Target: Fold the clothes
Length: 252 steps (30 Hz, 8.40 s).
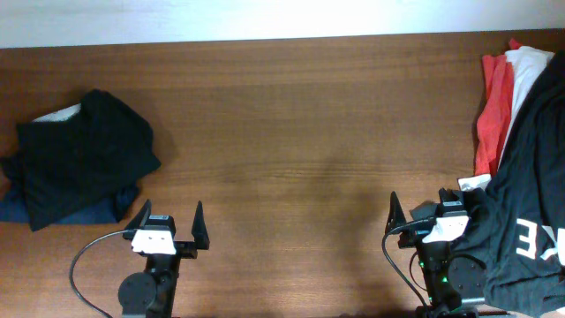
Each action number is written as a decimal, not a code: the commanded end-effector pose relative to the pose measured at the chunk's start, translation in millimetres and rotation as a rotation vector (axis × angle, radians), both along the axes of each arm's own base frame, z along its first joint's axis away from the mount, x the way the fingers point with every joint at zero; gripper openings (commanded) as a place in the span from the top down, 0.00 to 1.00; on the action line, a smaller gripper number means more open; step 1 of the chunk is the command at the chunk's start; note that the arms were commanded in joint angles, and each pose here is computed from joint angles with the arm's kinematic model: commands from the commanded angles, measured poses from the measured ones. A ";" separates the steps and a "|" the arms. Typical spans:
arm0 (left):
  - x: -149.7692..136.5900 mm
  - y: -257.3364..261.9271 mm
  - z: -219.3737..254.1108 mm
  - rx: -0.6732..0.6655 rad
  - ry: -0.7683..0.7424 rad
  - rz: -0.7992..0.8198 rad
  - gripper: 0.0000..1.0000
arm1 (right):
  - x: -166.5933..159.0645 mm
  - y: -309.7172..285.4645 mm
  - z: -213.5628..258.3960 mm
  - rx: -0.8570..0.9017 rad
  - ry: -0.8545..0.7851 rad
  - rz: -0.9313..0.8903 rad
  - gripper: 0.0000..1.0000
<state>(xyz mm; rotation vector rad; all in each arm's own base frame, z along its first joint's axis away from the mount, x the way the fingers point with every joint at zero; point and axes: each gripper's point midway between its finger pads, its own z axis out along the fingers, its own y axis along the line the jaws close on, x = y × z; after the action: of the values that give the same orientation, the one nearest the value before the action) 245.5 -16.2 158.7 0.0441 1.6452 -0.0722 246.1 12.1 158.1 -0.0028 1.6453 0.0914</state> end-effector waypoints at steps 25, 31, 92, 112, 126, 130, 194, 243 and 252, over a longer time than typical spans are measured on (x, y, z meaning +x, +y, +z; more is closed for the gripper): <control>7.1 -3.8 33.4 -0.014 0.069 -0.022 0.01 | -3.6 -4.6 39.8 0.097 0.254 -0.050 0.01; 47.2 -5.5 56.9 -0.005 0.358 -0.020 0.01 | 21.9 -6.2 29.1 0.066 0.731 -0.086 0.01; 48.3 -228.4 -153.0 -0.598 1.179 -0.224 0.99 | 68.3 -35.3 90.1 0.021 1.108 -0.219 0.01; 85.8 -184.3 -153.4 -0.439 1.516 -0.123 0.03 | 63.9 -40.9 89.1 -0.001 1.123 -0.247 0.01; 95.7 12.8 -126.8 -0.218 1.470 0.481 0.99 | 63.9 -41.1 89.1 -0.001 1.123 -0.248 0.01; 111.9 25.9 -87.9 -0.350 1.391 0.397 0.30 | 65.0 -40.9 84.9 -0.002 1.139 -0.247 0.01; 143.2 50.2 143.1 -0.335 0.803 0.205 0.99 | 125.1 -24.5 140.4 0.183 0.890 -0.197 0.96; 94.9 -12.3 -66.3 -0.205 1.887 -0.014 1.00 | 55.2 -92.1 -47.1 0.231 1.801 -0.350 0.96; 35.5 5.3 -17.6 -0.175 1.718 0.122 0.99 | 13.8 -100.0 -44.4 0.293 1.754 -0.409 0.96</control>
<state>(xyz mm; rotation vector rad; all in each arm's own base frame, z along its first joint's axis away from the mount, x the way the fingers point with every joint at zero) 296.9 -21.1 107.1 -0.2796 3.4562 -0.2826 268.0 -77.8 89.5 0.8039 3.3983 0.0257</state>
